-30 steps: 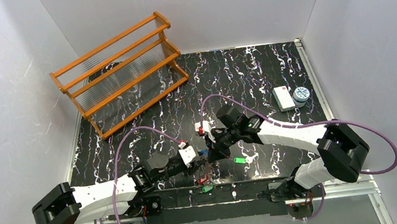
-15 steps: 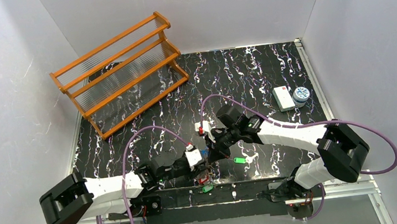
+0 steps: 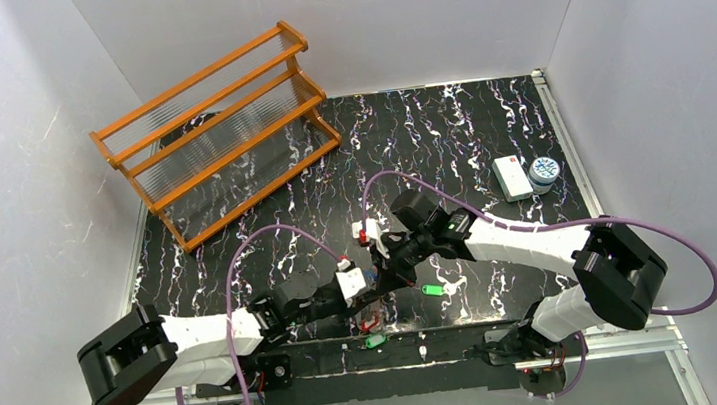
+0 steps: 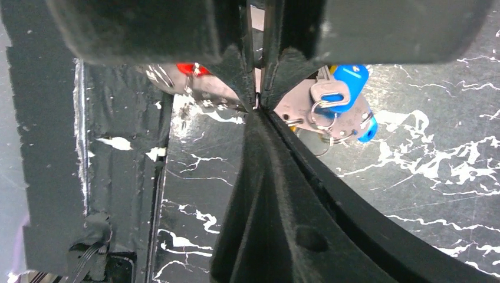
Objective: Put the keys on the keyring
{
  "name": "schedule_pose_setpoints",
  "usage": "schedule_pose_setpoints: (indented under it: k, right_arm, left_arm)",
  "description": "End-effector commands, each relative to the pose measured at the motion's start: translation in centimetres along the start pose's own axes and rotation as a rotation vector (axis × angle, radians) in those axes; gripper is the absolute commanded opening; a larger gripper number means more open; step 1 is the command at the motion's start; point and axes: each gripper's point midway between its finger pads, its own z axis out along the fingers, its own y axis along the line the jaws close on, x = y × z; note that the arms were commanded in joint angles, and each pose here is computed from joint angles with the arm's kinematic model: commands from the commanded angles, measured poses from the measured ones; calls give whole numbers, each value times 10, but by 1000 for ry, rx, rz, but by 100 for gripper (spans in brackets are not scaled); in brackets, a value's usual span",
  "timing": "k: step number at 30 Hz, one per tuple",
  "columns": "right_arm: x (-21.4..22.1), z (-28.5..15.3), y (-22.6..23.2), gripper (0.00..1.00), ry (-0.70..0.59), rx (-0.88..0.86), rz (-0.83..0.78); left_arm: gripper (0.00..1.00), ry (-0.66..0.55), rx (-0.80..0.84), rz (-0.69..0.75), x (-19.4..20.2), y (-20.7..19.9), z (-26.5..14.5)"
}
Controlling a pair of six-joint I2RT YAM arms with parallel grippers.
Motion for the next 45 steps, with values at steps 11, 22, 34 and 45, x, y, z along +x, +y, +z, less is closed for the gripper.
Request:
schedule_pose_setpoints:
  k: [11,22,34,45]
  right_arm:
    - [-57,-29,-8,39,-227,178,-123]
    - [-60,-40,12,52,-392,161,-244]
    - [-40,-15,17,43,-345,30,-256]
    - [-48,-14,14,7,-354,33,-266]
  left_arm:
    - [0,-92,-70,22,-20,11,-7]
    - [0,-211,-119,27,-27,13,-25]
    - [0,-278,-124,37,-34,11,-34]
    - [0,-279,-122,37,-33,10,-35]
